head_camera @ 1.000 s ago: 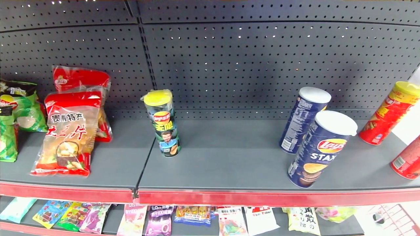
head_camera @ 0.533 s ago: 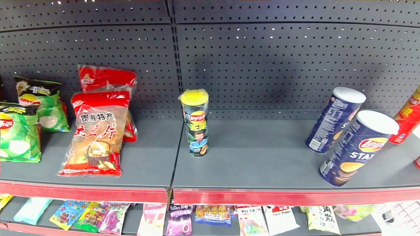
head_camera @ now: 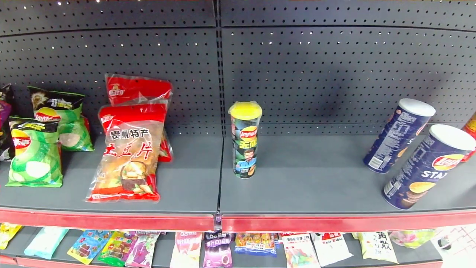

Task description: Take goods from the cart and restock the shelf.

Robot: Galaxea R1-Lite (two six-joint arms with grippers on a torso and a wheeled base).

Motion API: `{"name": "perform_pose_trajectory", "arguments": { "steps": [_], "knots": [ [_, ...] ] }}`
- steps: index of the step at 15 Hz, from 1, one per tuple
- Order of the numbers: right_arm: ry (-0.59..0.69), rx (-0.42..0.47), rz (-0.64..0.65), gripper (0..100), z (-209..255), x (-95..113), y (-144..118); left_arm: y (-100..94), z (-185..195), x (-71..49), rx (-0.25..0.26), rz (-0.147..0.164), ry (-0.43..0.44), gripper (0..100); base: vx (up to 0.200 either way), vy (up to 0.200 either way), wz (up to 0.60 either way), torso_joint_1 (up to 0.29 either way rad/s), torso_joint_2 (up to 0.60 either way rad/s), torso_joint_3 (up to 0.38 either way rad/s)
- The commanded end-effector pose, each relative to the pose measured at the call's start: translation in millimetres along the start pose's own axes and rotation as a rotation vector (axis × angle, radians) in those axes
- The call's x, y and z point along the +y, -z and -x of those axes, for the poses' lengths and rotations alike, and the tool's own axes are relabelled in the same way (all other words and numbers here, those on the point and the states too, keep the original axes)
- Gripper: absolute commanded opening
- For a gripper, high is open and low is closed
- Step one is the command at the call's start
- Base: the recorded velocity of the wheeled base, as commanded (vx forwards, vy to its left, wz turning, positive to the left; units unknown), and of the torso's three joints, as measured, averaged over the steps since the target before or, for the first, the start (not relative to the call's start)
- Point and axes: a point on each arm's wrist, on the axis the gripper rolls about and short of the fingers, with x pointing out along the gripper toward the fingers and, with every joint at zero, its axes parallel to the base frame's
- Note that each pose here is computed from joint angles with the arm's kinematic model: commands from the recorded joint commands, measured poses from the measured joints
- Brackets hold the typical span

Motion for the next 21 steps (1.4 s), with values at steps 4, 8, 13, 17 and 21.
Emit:
{"name": "perform_pose_trajectory", "arguments": {
  "steps": [4, 8, 13, 17, 21],
  "knots": [
    [-0.113, -0.048, 0.011, 0, 1.7, 1.8, 1.3, 0.2, -0.1, -0.2, -0.002, 0.001, 0.003, 100, 0.000, 0.000, 0.00, 0.000, 0.00, 0.000],
    [-0.110, -0.041, 0.012, 0, 0.9, 2.6, 4.8, 0.1, -1.4, -1.9, -0.030, -0.038, 0.069, 100, 0.000, 0.000, 0.00, 0.000, 0.00, 0.000],
    [-0.110, -0.029, 0.017, 0, -0.6, 3.3, 6.8, 0.2, -1.2, -1.8, -0.031, -0.035, 0.066, 100, 0.080, 0.000, 0.00, 0.001, 0.00, 0.000],
    [-0.109, -0.027, 0.016, 0, -0.8, 3.4, 7.2, -0.1, -1.4, -1.9, -0.032, -0.035, 0.072, 100, 0.050, 0.000, 0.00, -0.005, 0.00, 0.003],
    [-0.119, -0.017, 0.020, 0, -2.2, 4.3, 9.7, 0.1, -1.5, -1.7, -0.027, -0.033, 0.063, 100, 0.000, 0.000, 0.00, 0.000, 0.00, 0.000]
  ]
}}
